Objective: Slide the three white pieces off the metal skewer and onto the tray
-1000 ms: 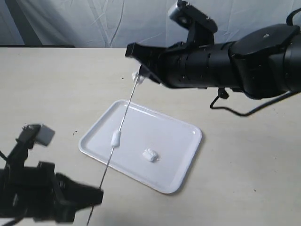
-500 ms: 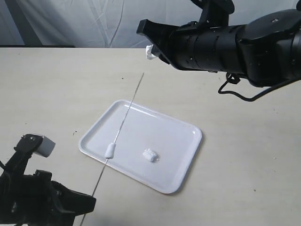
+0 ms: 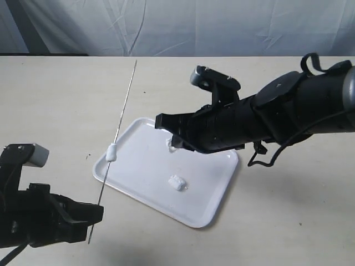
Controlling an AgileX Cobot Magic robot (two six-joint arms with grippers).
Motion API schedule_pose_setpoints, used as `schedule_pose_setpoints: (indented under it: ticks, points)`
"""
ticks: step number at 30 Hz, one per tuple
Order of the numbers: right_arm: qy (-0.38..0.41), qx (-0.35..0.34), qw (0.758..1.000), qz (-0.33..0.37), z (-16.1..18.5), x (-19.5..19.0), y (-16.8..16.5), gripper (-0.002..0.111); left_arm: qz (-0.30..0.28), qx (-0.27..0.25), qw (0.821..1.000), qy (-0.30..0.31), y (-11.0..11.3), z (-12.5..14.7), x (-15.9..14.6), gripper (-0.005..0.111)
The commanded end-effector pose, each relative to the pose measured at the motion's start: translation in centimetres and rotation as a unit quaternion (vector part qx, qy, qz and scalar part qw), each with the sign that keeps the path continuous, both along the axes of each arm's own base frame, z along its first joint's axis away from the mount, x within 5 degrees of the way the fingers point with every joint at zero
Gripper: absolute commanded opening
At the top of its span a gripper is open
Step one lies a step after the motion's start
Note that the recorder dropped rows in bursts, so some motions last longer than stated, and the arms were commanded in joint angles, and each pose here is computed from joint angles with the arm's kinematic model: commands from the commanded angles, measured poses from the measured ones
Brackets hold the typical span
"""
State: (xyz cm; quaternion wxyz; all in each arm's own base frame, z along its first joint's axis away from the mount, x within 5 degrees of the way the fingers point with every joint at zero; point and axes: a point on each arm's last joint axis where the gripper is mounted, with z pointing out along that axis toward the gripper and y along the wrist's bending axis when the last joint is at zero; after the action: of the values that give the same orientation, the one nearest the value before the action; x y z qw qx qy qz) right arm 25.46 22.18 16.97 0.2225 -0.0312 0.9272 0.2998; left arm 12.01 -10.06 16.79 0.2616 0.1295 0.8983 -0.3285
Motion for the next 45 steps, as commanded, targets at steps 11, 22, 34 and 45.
schedule_pose_setpoints:
  ticks: [11, 22, 34, 45]
  points:
    - [0.053, -0.007, 0.998, 0.027, -2.5, -0.4, 0.5, 0.03, 0.01, 0.01, 1.0, -0.022, 0.1, 0.5, 0.6, 0.0]
    - [0.056, -0.002, 0.998, 0.023, -2.5, -0.4, 0.5, 0.046, 0.007, 0.019, 1.0, -0.014, -0.2, 0.3, 1.1, 0.0]
    - [0.022, 0.148, 0.978, 0.146, 3.3, -2.2, 3.3, 0.038, 0.001, 0.037, 0.999, -0.004, -0.9, -0.1, 2.7, 0.0]
    - [0.001, 0.132, 0.986, 0.103, 3.3, -1.5, 3.0, 0.038, -0.024, 0.007, 1.0, 0.008, -2.2, 0.6, 3.9, 0.0]
